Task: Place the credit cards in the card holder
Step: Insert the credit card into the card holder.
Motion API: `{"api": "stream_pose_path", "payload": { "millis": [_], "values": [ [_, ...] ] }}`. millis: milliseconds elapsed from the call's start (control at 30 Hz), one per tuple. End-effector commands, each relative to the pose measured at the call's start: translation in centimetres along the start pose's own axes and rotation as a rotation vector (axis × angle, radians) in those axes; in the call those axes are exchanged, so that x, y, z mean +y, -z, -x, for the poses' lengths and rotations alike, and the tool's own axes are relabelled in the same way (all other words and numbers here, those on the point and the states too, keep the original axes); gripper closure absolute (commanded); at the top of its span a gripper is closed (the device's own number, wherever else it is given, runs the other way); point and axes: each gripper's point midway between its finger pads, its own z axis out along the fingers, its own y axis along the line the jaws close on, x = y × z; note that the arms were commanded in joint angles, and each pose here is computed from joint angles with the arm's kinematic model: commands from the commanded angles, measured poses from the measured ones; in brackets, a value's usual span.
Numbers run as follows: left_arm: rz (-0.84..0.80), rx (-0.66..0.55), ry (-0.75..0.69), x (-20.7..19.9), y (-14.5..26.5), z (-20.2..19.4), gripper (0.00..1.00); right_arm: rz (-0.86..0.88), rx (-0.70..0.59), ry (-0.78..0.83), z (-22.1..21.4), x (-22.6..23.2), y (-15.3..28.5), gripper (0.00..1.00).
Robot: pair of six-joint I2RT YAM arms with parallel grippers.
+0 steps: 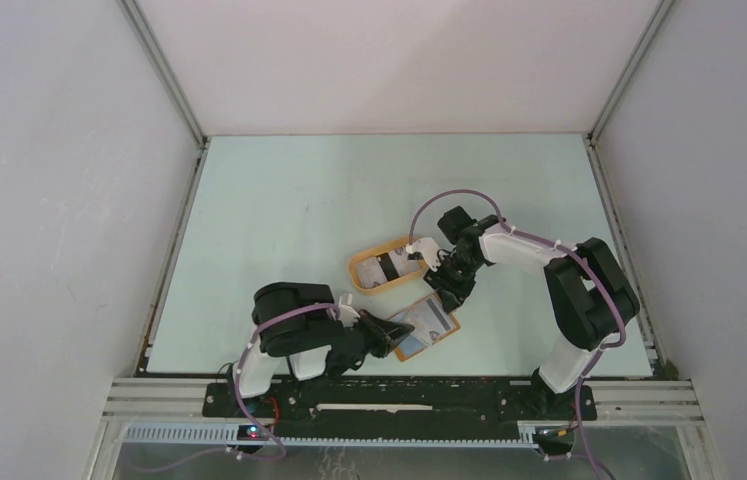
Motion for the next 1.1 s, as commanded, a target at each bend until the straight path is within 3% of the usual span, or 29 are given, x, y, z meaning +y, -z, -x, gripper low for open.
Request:
{"api": "stream_pose_path", "payload": {
  "millis": [0,1067],
  "values": [
    [0.025,0.037,0.014,0.8,-0.3,-0.5,1.00,0.014,-0.007,0.002,0.8,0.4,0.2,0.61],
    [0.023,0.167,0.027,0.5,-2.2,-1.0,1.00,0.012,0.010,0.021,0.8,1.0,-0.4,0.61]
  ]
}}
